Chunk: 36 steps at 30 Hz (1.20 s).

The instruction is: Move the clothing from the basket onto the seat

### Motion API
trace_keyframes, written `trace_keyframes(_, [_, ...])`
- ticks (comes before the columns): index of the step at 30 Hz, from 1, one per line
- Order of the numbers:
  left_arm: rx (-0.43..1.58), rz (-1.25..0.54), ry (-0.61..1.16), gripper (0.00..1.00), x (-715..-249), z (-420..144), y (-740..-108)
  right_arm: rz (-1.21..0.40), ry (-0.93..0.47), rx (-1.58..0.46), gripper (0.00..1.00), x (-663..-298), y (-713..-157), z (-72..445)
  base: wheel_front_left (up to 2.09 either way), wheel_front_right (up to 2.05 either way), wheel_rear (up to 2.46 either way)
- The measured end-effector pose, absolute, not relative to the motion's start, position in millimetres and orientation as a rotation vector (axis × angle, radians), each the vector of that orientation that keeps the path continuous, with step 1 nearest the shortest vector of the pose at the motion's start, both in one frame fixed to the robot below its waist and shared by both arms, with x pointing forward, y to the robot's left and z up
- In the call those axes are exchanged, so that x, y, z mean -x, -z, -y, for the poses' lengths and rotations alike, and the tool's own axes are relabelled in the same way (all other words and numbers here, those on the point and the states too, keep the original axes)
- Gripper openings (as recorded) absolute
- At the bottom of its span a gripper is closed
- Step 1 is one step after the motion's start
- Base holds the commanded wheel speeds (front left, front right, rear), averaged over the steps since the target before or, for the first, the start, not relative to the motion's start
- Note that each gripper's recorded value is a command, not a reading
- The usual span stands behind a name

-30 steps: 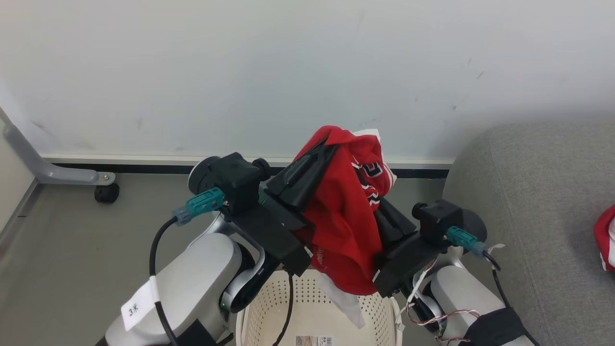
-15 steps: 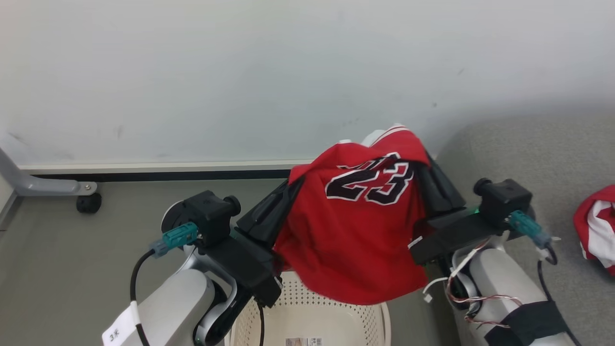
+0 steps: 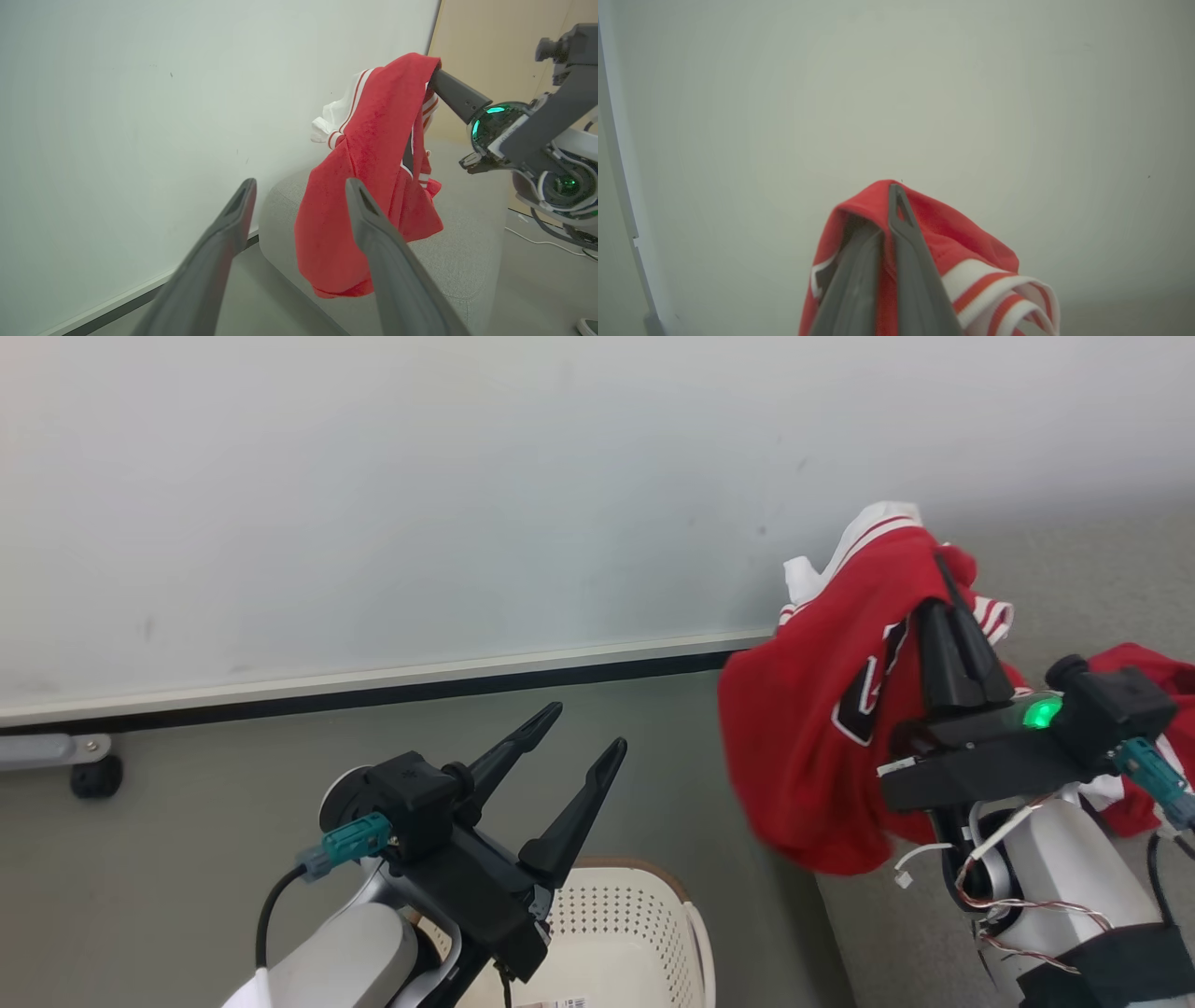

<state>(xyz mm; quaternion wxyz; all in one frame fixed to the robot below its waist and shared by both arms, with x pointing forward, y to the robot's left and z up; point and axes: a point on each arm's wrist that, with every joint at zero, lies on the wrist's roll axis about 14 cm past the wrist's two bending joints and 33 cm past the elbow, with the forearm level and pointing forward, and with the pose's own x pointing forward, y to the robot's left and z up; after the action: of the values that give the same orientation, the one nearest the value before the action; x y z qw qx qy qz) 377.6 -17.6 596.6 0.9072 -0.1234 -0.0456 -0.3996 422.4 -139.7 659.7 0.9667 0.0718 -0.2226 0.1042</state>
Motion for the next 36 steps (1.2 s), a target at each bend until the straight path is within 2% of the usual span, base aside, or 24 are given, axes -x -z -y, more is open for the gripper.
trace_keyframes(15, [0.223,0.065,0.967,1.0,-366.5,63.7,-585.7,0.587,0.022,-0.043,0.0,-350.1,-684.2,219.5,0.0,0.0,0.0])
trace_keyframes(28, [0.233,0.034,1.129,1.0,-356.3,110.0,-577.0,0.638,0.194,0.011,0.0,-292.8,-693.9,261.9,0.0,0.0,0.0])
trace_keyframes(36, [0.249,0.012,1.212,1.0,-352.7,133.0,-568.9,0.619,0.299,0.049,0.0,-272.2,-690.0,285.3,0.0,0.0,0.0])
